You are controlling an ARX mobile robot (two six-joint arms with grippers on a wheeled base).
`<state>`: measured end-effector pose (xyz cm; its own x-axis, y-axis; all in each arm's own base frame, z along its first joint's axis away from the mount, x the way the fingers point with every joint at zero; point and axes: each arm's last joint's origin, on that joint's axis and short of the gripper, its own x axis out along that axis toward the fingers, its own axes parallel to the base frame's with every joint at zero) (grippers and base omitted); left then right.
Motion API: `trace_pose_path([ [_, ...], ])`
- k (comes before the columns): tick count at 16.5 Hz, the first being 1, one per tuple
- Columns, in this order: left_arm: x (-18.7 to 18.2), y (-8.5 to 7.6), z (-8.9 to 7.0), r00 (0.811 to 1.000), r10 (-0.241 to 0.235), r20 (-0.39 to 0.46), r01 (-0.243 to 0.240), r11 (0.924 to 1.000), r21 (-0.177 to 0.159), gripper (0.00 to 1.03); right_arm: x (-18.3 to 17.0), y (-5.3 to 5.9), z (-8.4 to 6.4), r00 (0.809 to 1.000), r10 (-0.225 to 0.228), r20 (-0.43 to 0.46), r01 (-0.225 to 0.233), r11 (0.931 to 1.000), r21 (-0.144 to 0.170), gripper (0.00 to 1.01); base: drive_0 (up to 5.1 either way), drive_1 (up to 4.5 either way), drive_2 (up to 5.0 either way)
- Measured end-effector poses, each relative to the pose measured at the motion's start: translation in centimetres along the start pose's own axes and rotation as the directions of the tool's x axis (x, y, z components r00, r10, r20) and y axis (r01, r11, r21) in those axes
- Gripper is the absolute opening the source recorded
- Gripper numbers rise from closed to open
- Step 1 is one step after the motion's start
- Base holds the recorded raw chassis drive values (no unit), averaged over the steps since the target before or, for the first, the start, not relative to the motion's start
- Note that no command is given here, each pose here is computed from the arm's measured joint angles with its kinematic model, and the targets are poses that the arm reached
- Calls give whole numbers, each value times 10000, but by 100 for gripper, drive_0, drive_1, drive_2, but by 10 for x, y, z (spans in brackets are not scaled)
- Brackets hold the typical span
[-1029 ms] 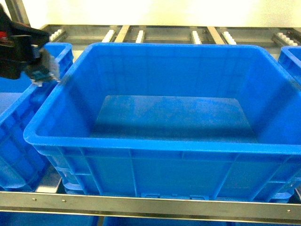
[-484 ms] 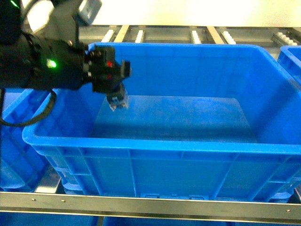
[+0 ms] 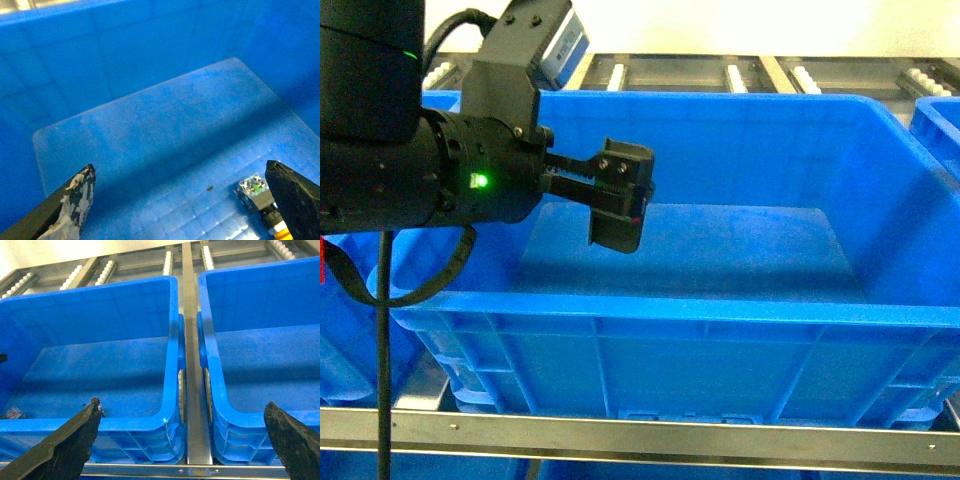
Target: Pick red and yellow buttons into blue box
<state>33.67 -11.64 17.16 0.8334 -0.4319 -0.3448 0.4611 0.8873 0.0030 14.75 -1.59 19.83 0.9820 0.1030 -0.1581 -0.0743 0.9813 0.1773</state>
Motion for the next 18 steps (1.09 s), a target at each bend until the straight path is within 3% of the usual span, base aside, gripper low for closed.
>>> trace_pose_path([
  [2,-14,13,10,9954,699,655,-695,9976,-76,98,0,0,0,10000,0,0,0,10000,0,98,0,0,0],
  [4,-36,28,21,9735,1588,1644,-1571,9873,-237,98,0,0,0,10000,0,0,0,10000,0,98,0,0,0],
  [6,-70,42,25,9272,2778,2515,-2695,9606,-675,98,0,0,0,10000,-1,-7,1,10000,2,98,0,0,0],
  [7,-93,46,22,8931,3468,2866,-3320,9379,-1004,98,0,0,0,10000,0,0,0,10000,0,98,0,0,0],
  [8,-122,46,17,8491,4307,3059,-4045,9025,-1481,98,0,0,0,10000,0,0,0,10000,0,98,0,0,0],
  [9,-148,39,9,8070,4956,3212,-4639,8685,-1747,98,0,0,0,10000,-1,-4,1,10000,1,98,0,0,0],
  [10,-163,33,2,7977,5190,3072,-4854,8548,-1836,98,0,0,0,10000,0,0,0,10000,0,98,0,0,0],
  [11,-185,19,-11,7812,5509,2937,-5170,8346,-1904,98,0,0,0,10000,0,0,0,10000,0,98,0,0,0],
  [12,-198,9,-20,7782,5563,2914,-5238,8310,-1876,98,0,0,0,10000,0,0,0,10000,0,98,0,0,0],
  [13,-205,5,-22,7770,5483,3093,-5158,8362,-1866,98,0,0,0,10000,-1,-4,1,10000,1,98,0,0,0],
  [14,-209,3,-18,7643,5454,3441,-5113,8377,-1921,98,0,0,0,10000,0,0,0,10000,0,98,0,0,0],
  [15,-212,4,-13,7460,5553,3675,-5182,8308,-2033,98,0,1,1,9988,-112,481,123,9997,-220,95,0,0,0],
  [16,-213,4,-12,7426,5597,3678,-5225,8277,-2044,98,-2,2,-1,9886,-507,1416,626,9948,-806,85,0,0,0],
  [18,-214,6,-22,8248,4803,2985,-4528,8771,-1604,81,-7,5,-11,9839,-689,1651,909,9873,-1299,66,0,0,0],
])
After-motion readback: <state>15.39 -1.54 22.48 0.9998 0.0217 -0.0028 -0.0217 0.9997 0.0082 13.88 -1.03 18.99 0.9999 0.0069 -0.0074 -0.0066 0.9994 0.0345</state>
